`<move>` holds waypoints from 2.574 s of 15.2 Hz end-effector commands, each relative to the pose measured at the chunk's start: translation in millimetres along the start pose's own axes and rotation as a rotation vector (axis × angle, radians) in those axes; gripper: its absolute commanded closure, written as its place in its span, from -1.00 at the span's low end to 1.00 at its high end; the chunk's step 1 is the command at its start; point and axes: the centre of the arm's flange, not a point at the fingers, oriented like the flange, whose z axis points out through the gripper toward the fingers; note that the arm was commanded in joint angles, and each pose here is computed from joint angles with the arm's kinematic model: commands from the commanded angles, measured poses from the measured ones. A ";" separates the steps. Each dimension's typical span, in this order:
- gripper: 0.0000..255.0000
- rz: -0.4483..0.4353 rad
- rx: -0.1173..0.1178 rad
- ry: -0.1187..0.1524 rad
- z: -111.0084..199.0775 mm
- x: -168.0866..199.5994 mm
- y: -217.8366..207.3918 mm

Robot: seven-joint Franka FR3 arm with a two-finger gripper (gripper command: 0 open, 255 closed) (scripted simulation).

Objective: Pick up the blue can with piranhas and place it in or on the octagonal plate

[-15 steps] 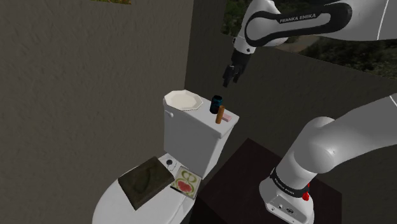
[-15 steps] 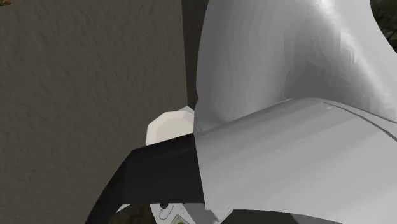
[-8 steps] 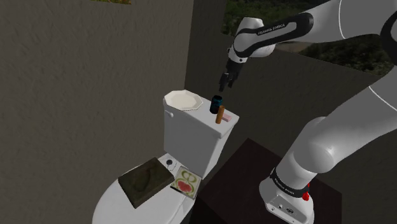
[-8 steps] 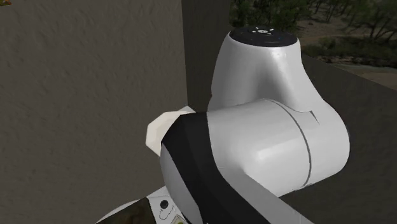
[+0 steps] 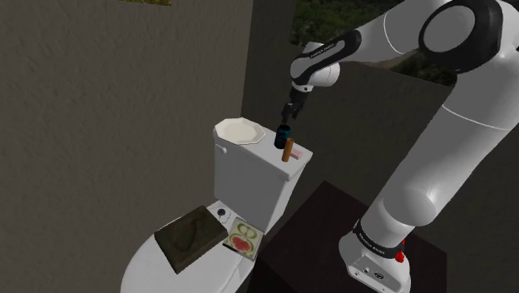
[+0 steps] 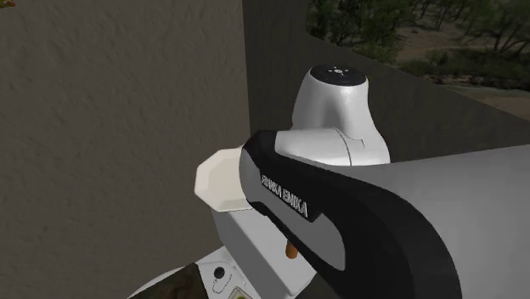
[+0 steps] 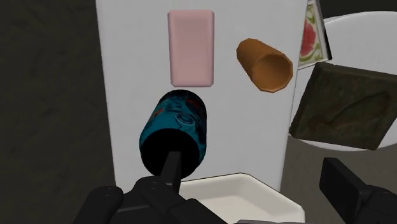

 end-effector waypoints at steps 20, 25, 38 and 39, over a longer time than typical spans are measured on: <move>-1.00 -0.026 0.007 0.003 113.4 40.0 63.9; 1.00 -0.026 0.007 0.003 113.3 40.0 64.0; 1.00 -0.026 0.007 0.003 81.9 43.3 63.7; 1.00 -0.026 0.007 0.003 76.6 43.8 63.7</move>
